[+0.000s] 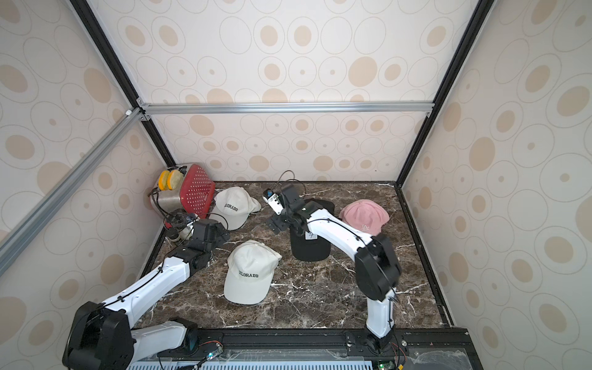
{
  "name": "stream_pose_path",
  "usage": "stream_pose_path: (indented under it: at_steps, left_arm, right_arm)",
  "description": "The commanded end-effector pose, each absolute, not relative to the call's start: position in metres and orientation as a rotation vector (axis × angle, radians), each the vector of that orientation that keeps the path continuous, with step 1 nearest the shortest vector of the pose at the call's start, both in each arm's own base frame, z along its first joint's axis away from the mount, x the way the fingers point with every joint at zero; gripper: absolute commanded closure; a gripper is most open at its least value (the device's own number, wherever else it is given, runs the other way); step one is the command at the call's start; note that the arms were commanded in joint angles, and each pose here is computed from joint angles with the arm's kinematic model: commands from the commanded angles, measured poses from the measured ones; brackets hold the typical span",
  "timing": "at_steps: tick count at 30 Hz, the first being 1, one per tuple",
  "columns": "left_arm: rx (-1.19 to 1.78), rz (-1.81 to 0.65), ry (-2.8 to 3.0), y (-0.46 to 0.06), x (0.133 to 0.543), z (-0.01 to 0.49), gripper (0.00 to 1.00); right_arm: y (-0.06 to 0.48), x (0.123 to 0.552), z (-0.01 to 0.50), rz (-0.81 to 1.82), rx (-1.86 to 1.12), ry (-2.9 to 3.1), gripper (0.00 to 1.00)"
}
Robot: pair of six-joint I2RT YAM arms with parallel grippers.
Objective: Stack the baseball caps by color
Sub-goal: Pick up the baseball cap from the center of the board.
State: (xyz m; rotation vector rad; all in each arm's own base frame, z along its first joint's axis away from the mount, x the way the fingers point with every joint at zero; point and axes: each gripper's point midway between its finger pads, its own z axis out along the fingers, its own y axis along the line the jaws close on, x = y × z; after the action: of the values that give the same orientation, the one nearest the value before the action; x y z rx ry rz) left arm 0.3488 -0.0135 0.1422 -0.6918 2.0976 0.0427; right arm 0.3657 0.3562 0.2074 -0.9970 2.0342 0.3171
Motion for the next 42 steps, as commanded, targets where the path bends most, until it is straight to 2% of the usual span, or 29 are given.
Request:
stream_pose_path:
  at_steps: [1,6,10,18,23,37,42]
  left_arm:
    - [-0.701,-0.029,2.023,-0.019,0.372,0.169,0.01]
    - [-0.827,-0.061,1.992,-0.014,0.380,0.160,0.01]
    - [-0.897,-0.111,1.990,-0.017,0.388,0.153,0.01]
    - [-0.915,-0.132,2.087,-0.017,0.404,0.121,0.02]
    - [-0.954,-0.315,2.176,-0.023,0.420,0.086,0.11]
    - [-1.043,-0.265,2.025,-0.006,0.451,0.052,0.33]
    - [-1.055,-0.250,1.970,-0.001,0.460,0.048,0.36]
  right_arm:
    - [0.328,0.376,0.251,0.398,-0.672,1.936,0.00]
    - [0.271,0.359,0.248,0.335,-0.528,1.967,0.00]
    - [0.235,0.344,0.240,0.448,-0.400,1.963,0.00]
    - [0.215,0.315,0.215,0.520,-0.425,2.037,0.00]
    - [0.204,0.304,0.201,0.492,-0.418,2.079,0.00]
    - [0.195,0.297,0.202,0.460,-0.413,2.092,0.00]
    - [0.191,0.294,0.201,0.439,-0.415,2.099,0.00]
